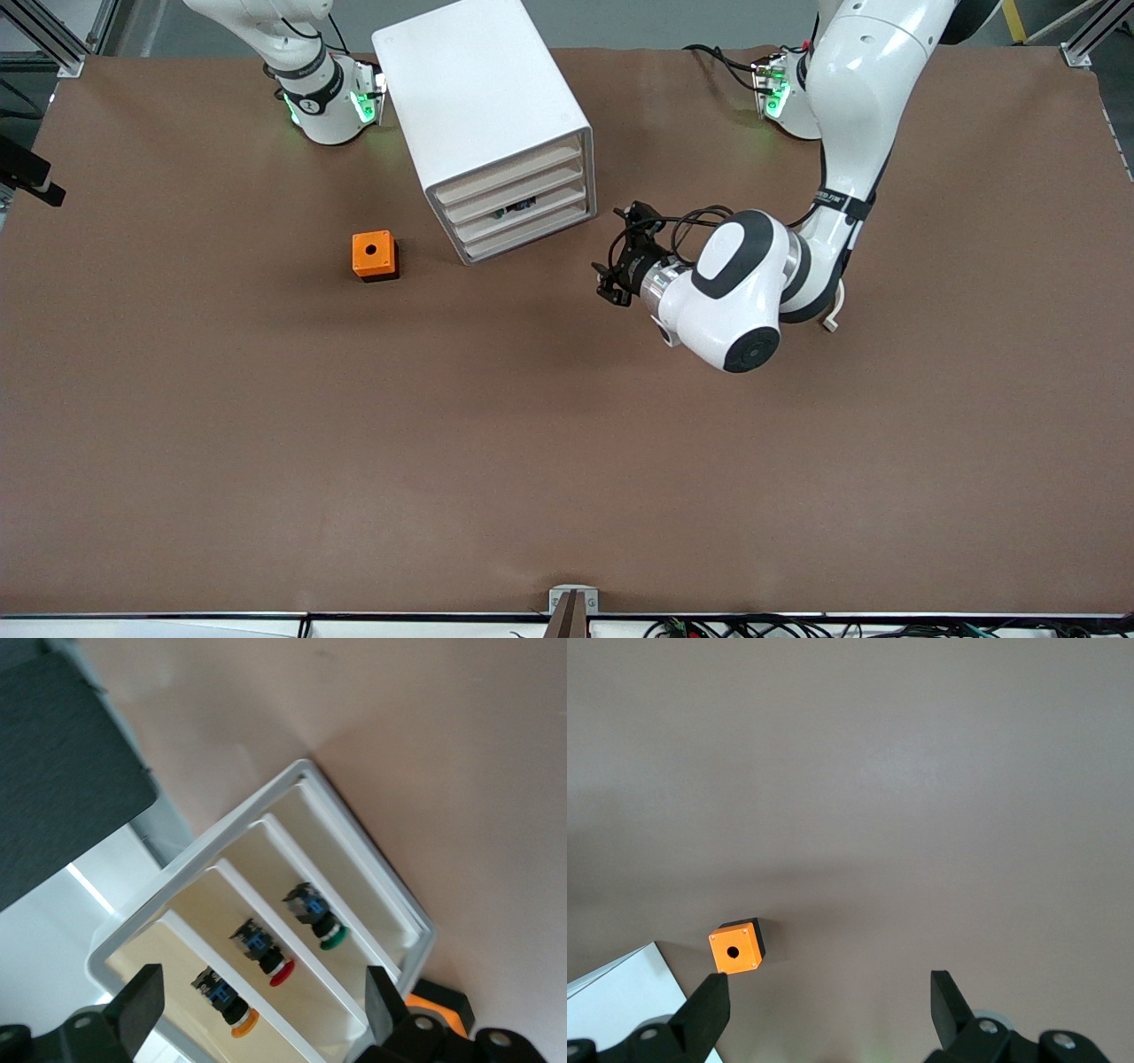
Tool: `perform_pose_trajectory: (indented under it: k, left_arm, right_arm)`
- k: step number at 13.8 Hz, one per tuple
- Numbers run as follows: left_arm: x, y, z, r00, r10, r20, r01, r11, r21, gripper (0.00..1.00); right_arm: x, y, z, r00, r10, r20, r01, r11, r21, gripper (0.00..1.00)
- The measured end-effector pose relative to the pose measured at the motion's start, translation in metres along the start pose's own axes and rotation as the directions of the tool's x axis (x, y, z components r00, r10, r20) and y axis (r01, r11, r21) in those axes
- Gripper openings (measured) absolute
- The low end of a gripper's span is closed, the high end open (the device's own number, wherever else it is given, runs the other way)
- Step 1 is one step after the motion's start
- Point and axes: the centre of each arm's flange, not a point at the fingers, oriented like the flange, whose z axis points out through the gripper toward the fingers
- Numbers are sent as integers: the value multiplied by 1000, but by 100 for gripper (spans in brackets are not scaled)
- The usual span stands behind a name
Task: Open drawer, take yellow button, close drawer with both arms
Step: 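Reach the left gripper to the drawer handle of the cabinet, then close the left gripper on the drawer handle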
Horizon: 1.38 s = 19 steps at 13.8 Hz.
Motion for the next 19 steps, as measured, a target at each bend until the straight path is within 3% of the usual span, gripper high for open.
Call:
perform_pose_trajectory:
  k: [5, 12, 14, 17, 19]
  left_arm:
    - [6, 17, 40, 972, -232, 31, 226, 964, 143, 100]
    - [-5, 21, 93, 925, -379, -8, 364, 880, 305, 100]
    - [-8, 18, 99, 923, -383, -22, 369, 871, 326, 94]
    - [-16, 13, 111, 927, -374, -42, 364, 865, 345, 59]
    - [-22, 10, 123, 929, -366, -52, 358, 855, 376, 46]
  right_arm:
    - [0, 0, 0, 1000, 0, 0, 0, 1000, 0, 100]
    - [0, 1, 0, 1000, 1, 0, -1, 1000, 0, 100]
    - [0, 1, 0, 1000, 1, -1, -1, 1000, 0, 100]
    - [0, 1, 0, 1000, 1, -1, -1, 1000, 0, 100]
    - [0, 1, 0, 1000, 1, -1, -1, 1000, 0, 100]
